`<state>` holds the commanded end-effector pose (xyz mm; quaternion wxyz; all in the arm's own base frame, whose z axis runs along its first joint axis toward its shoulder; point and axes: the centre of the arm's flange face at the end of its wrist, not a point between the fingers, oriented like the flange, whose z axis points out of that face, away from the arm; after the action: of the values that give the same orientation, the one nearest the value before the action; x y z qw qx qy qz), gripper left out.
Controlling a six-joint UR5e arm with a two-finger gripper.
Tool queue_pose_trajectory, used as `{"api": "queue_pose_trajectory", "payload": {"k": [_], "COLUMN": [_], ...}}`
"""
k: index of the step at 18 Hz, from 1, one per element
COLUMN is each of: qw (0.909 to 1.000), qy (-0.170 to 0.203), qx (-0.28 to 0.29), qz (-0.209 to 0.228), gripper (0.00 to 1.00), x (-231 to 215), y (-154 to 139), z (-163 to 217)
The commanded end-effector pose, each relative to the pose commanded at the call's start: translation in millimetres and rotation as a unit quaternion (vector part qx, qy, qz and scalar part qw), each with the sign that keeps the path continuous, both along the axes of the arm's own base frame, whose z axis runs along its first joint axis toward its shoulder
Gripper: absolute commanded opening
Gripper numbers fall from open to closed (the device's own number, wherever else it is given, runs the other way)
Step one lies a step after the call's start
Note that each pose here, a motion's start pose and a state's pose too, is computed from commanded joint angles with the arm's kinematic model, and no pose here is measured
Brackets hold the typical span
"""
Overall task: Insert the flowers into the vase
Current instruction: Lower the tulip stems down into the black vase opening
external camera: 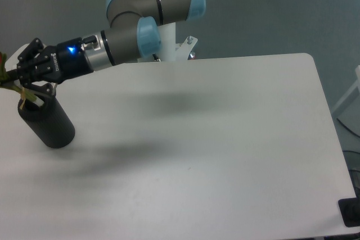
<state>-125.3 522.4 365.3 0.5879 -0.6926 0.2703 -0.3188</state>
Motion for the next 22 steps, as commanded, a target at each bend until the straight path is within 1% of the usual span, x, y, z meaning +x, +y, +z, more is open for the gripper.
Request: {"api": "queue_pose_trajectory", "payload": {"k": [5, 8, 11, 16, 20, 22], "qw": [1.0000, 1.0000, 0.9997, 0.9994, 0.9989, 0.9991], "qy": [0.003, -0.003, -0.013, -0.013, -0.023, -0.019], "qx": [0.001, -0.006, -0.020, -0.023, -0.034, -0.029], "qz": [-0.002, -0.005, -0.010, -0.022, -0.022, -0.023], "gripper": [0.00, 0.00, 0.00, 0.00, 0.00, 0.00], "x": [4.3, 9.6, 10.6, 17.1, 22.7, 24.6], "y": [-4.1, -7.3, -0.4, 5.9, -1.6, -5.3], "z": [-13.3, -21.6, -40.0, -60.8, -75.4, -81.3]}}
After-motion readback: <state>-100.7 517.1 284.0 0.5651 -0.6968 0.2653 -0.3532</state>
